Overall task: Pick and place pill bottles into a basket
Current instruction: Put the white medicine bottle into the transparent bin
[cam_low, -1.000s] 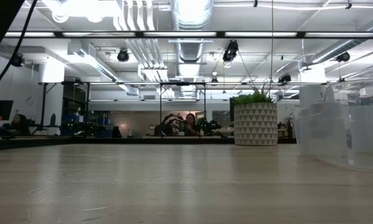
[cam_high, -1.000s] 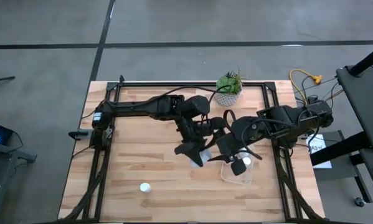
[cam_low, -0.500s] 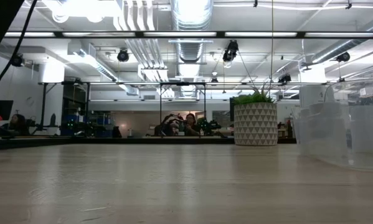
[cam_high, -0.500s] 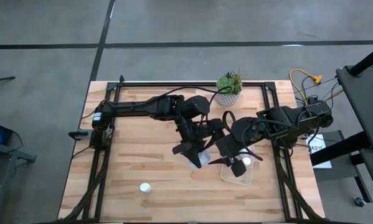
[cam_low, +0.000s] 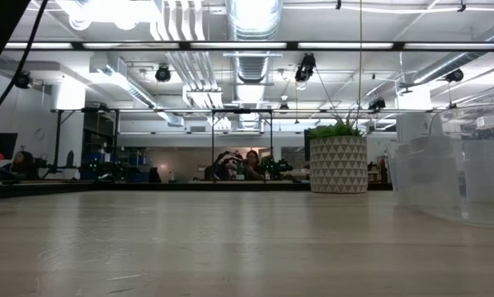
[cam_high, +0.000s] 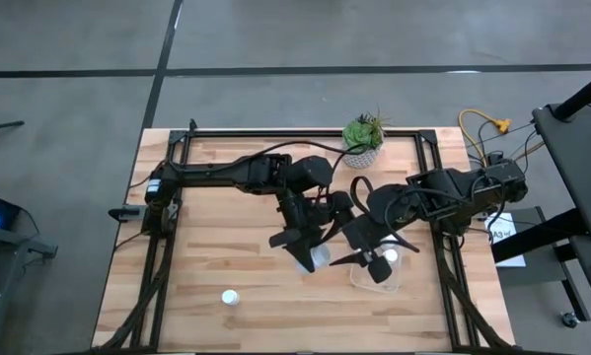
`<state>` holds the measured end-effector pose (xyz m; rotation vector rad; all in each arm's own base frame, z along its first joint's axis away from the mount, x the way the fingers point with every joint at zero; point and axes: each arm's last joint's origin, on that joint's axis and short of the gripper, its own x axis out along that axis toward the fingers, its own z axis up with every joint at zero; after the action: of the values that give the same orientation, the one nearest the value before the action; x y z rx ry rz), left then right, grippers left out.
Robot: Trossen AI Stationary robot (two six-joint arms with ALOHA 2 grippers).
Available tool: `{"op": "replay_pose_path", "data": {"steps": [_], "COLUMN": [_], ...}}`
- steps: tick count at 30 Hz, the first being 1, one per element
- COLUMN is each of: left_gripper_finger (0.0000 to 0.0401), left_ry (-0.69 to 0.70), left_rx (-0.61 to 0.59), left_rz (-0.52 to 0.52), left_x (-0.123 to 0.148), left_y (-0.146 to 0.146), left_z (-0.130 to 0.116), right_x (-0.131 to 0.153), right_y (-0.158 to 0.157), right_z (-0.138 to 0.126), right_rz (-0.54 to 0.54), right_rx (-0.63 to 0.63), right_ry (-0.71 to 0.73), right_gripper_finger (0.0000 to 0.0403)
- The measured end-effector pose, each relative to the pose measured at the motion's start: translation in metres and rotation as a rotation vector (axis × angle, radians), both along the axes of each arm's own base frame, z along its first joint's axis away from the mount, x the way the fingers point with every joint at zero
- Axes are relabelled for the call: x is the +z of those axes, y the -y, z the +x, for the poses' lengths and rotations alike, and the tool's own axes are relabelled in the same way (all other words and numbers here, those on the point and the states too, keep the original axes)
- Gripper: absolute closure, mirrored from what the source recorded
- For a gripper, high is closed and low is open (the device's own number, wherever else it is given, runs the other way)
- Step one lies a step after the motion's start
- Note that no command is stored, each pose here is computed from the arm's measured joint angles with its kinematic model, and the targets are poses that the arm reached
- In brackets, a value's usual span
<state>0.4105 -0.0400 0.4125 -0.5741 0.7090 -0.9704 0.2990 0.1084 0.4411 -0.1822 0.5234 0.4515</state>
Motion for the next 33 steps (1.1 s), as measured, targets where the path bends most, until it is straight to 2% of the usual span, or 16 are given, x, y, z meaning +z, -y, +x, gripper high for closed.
{"op": "replay_pose_path", "data": {"steps": [8, 14, 20, 24, 33], "left_gripper_finger": [0.0237, 0.0237, 0.0237, 0.0237, 0.0237], "left_ry": [0.002, 0.005, 0.013, 0.017, 0.05], "left_rx": [-0.012, -0.015, -0.003, 0.01, 0.007], "left_rz": [-0.007, -0.007, 0.003, 0.01, 0.001], "left_x": [0.0002, 0.0, -0.0011, -0.001, 0.0015], "left_y": [0.0002, -0.0005, -0.0009, -0.0015, -0.0012], "left_z": [-0.0003, -0.0003, 0.0006, 0.001, 0.0031], "right_x": [0.0003, 0.0002, 0.0, -0.0001, 0.0015], "right_y": [-0.0005, -0.0008, -0.0037, -0.0049, -0.0065], "right_z": [-0.0001, -0.0003, -0.0015, -0.0014, -0.0013], "right_rz": [0.025, 0.035, -0.008, -0.025, -0.049], "right_rx": [0.005, 0.0, -0.011, -0.037, -0.054], "right_ry": [-0.008, -0.014, 0.001, 0.01, 0.039], "right_gripper_finger": [0.0185, 0.0134, 0.0096, 0.0098, 0.0134]}}
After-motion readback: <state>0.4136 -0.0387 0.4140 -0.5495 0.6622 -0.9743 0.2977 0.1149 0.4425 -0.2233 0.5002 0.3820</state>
